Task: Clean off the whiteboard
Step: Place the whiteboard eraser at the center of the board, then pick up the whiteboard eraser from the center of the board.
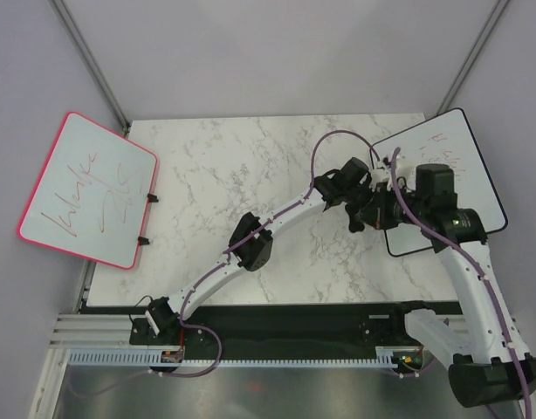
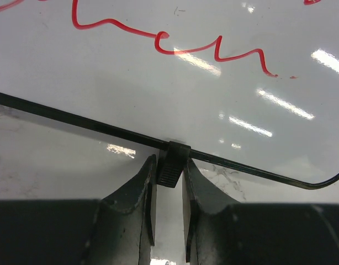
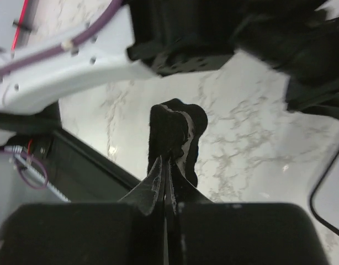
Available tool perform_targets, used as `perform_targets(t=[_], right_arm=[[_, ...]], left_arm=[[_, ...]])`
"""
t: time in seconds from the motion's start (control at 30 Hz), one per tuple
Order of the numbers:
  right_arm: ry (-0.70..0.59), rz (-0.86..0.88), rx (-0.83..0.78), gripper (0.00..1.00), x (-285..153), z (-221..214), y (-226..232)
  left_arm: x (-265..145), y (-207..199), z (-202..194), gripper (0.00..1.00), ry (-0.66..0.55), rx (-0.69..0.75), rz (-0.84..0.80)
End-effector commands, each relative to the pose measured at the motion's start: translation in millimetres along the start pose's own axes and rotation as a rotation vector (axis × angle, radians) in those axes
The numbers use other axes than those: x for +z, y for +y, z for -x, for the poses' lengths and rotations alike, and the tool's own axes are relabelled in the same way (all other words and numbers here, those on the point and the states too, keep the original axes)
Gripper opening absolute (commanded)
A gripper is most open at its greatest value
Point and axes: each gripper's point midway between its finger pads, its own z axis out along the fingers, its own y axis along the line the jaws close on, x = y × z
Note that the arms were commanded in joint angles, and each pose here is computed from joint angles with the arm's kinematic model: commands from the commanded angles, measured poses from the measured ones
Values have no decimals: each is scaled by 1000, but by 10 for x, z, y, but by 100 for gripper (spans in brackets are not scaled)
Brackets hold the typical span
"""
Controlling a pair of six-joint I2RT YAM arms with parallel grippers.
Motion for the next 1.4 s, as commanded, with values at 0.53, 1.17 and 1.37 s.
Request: perform_targets(t=[0.53,1.17,1.37], right_arm=[[448,148,-148,0,1243,-1881,641],[299,-243,-277,92,1167,-1958,410],[342,-334,-306,88,1134,-2091,200]], left_arm=[[-2,63,-159,2,48,-72,39],[-2,61,-159,2,48,-71,37],[-1,56,-156,2,48,-70,34]])
